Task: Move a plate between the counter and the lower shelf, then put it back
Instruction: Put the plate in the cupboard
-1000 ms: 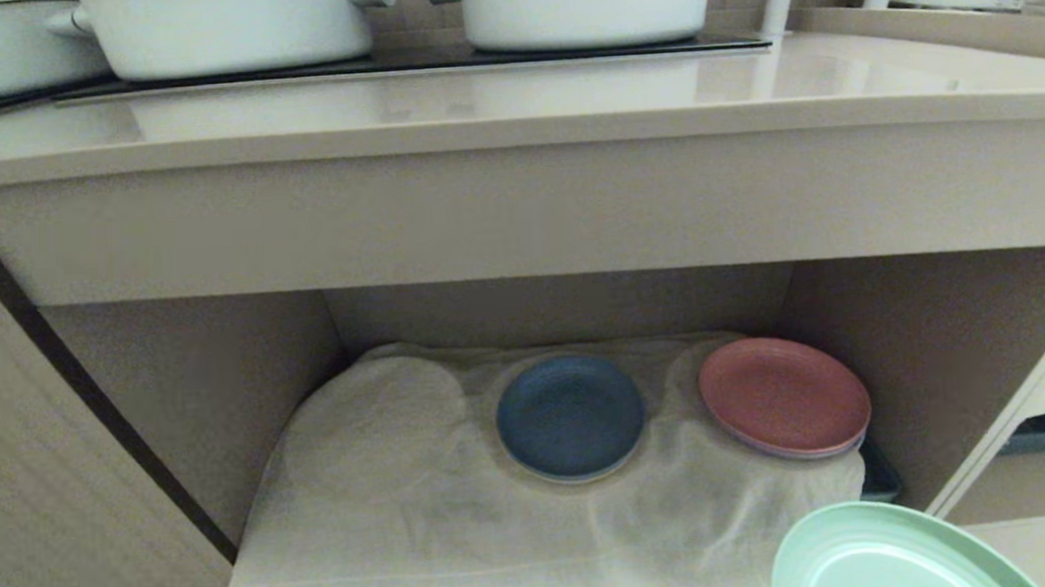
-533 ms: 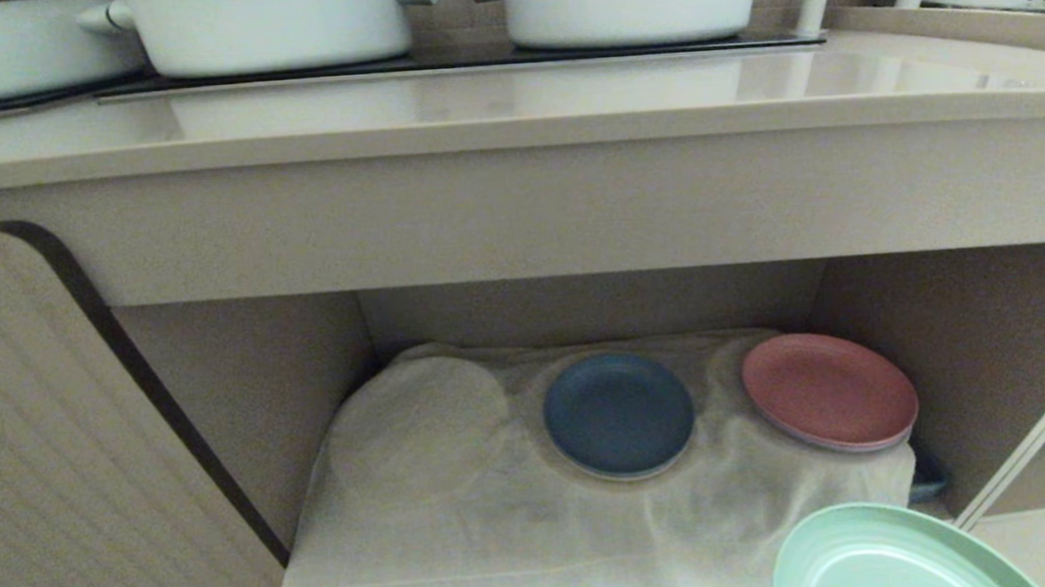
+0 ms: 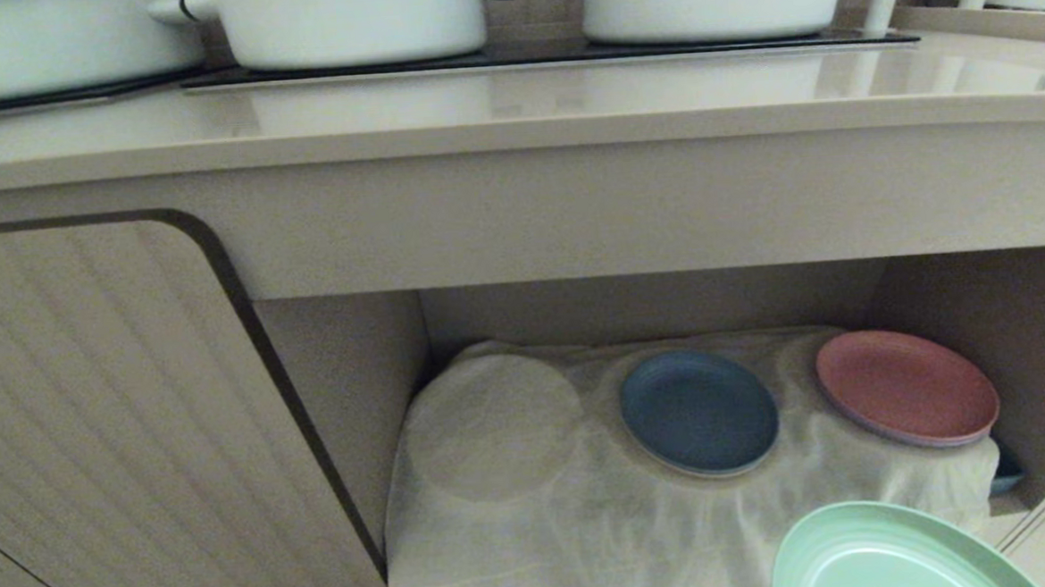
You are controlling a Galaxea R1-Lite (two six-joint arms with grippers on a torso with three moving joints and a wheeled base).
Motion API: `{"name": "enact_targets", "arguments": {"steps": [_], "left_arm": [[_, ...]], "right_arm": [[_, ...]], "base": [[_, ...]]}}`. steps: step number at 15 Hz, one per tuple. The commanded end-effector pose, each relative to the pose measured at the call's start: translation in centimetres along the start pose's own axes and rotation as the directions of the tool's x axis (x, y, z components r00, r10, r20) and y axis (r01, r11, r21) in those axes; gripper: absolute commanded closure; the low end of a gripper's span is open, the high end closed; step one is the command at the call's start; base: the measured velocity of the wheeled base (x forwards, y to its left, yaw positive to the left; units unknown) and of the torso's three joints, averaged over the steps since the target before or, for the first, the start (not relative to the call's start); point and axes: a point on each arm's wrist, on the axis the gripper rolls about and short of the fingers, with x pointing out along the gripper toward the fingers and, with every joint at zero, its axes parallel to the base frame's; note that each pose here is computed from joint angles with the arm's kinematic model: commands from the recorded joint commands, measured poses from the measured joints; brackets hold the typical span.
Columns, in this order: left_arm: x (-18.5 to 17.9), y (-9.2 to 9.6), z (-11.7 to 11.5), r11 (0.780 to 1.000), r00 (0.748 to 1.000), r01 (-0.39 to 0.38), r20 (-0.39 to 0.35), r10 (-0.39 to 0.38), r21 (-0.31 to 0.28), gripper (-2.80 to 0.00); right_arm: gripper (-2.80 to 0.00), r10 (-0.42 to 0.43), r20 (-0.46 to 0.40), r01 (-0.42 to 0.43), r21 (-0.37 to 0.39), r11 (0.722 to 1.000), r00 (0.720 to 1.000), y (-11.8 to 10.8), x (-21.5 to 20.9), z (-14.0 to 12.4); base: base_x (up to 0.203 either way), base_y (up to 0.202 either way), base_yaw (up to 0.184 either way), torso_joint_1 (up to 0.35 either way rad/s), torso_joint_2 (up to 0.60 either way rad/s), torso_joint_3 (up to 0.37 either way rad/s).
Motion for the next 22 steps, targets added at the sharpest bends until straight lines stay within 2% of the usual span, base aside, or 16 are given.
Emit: {"name": "enact_targets", "arguments": {"steps": [1, 9, 18, 22], "left_arm": [[-0.01, 0.0, 0.02, 1.0, 1.0, -0.001, 0.001, 0.001, -0.001, 0.0], [0.0, 0.0, 0.0, 1.0, 1.0, -0.001, 0.001, 0.001, -0.001, 0.0], [-0.01, 0.0, 0.05, 1.0, 1.0, 0.0, 0.003, 0.0, -0.002, 0.0], [0.0, 0.0, 0.01, 1.0, 1.0, -0.001, 0.002, 0.001, -0.003, 0.0]], "right_arm": [[0.0, -0.003, -0.003, 0.003, 0.005, 1.0, 1.0, -0.01, 0.02, -0.01], [0.0, -0.003, -0.003, 0.003, 0.005, 1.0, 1.0, -0.03, 0.01, -0.02], [0.0, 0.003, -0.001, -0.003, 0.003, 1.0, 1.0, 0.05, -0.05, 0.03], [0.0, 0.039, 0.018, -0.038, -0.042, 0.998, 0.999, 0.71, -0.63, 0.51]], "base": [[0.0, 0.191, -0.003, 0.012, 0.0, 0.002], [0.0, 0.17, -0.001, 0.004, 0.0, 0.002], [0.0, 0.0, 0.0, 0.0, 0.0, 0.0], [0.0, 0.0, 0.0, 0.0, 0.0, 0.0]]}}
